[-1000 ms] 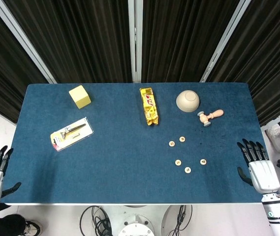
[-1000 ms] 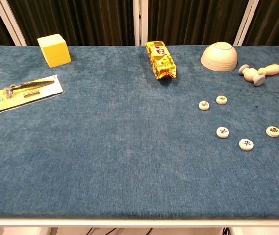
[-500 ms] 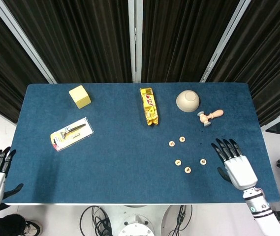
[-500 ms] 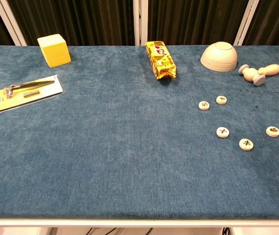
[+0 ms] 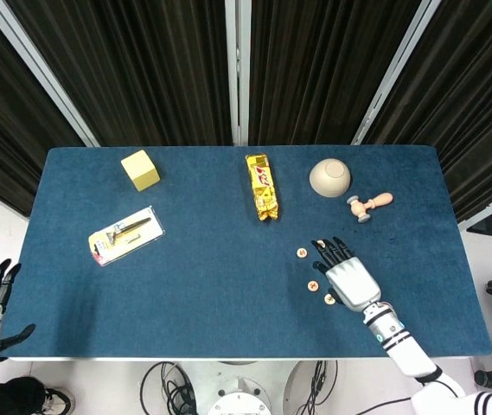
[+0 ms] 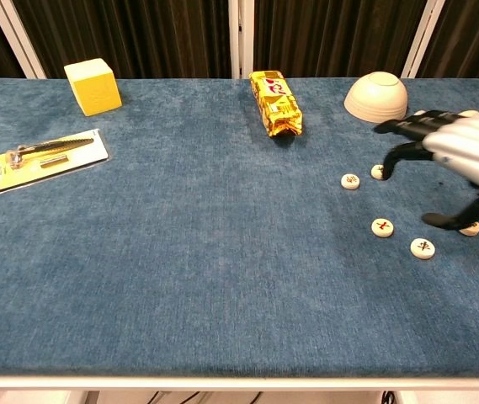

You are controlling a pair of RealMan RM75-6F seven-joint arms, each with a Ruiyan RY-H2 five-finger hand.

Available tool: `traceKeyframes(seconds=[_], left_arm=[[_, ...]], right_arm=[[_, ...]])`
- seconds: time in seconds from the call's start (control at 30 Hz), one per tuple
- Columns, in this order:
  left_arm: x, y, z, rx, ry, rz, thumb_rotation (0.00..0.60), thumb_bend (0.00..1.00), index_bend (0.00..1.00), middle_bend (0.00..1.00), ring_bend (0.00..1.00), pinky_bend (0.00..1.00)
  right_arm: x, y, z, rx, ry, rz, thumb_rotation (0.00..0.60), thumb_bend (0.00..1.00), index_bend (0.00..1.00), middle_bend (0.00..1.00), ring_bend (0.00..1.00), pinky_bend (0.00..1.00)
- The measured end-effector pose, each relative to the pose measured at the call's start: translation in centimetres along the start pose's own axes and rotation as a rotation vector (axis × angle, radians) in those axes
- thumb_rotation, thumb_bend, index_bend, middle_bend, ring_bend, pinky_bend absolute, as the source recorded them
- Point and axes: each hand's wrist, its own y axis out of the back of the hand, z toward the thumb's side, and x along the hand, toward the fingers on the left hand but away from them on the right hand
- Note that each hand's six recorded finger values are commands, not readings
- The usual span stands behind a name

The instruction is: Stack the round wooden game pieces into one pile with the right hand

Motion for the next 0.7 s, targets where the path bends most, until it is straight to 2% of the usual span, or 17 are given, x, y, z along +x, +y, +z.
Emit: traceKeyframes(seconds=[0.3,0.57,0.7], left_arm=[[0.0,0.0,-0.1,-0.005,0.012,-0.01,0.6,0.07,0.03,0.0,0.0,0.0],[0.0,0.0,-0.4,-0.01,0.017,-0.013,0.6,0.08,0.03,0.0,0.0,0.0],[0.0,0.1,-0.3,-0.013,0.015,-0.01,0.6,0.07,0.03,0.0,0.0,0.0]], right_arm=[[-1.6,-1.4,1.9,0.003,0.022,0.044,0.6,0.21,0.35,0.0,0.0,0.0],[-1.7,-2.2,2.0,0.005,0.016,0.071,0.6,0.21,0.35,0.0,0.0,0.0],[-1.9,-2.5,2.0,0.009,0.012,0.08,0.6,0.21,0.38,0.0,0.0,0.0]])
